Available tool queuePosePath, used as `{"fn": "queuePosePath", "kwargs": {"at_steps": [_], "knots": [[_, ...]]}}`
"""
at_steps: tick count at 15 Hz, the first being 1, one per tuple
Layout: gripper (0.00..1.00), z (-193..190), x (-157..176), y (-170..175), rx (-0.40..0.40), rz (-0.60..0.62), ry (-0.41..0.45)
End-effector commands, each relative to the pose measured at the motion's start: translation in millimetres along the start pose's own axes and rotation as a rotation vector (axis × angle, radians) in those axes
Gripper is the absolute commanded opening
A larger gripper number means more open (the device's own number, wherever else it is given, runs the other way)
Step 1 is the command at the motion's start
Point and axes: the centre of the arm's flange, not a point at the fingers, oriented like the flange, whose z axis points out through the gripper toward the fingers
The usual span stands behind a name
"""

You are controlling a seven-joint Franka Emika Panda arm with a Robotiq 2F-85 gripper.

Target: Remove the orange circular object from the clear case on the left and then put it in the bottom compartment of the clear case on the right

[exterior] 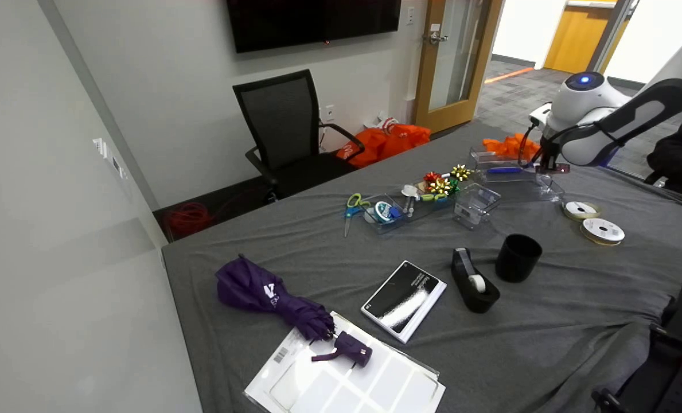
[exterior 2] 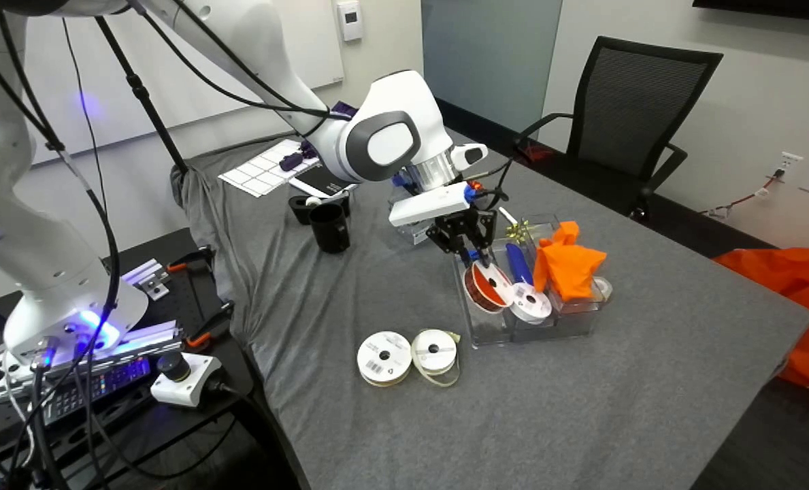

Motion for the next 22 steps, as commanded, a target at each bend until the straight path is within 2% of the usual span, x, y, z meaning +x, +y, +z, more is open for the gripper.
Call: {"fn": "queuePosePath", "kwargs": {"at_steps": [1, 4, 6, 13, 15, 17, 20, 22], "knots": [[0.66, -4, -8, -6, 0.003, -0.006, 0.019], [0.88, -4, -8, -6, 0.004, -0.005, 0.019], [0.99, -3, -8, -6, 0.004, -0.004, 0.018], [1.00, -8, -9, -3, 0.027, 0.031, 0.006], [1.00, -10, -12, -1, 0.053, 0.096, 0.019], [1.00, -9, -16, 2, 0.102, 0.173, 0.047], [1.00, -8, -22, -1, 0.234, 0.298, 0.105], [1.00, -9, -27, -1, 0.290, 0.399, 0.156]]}}
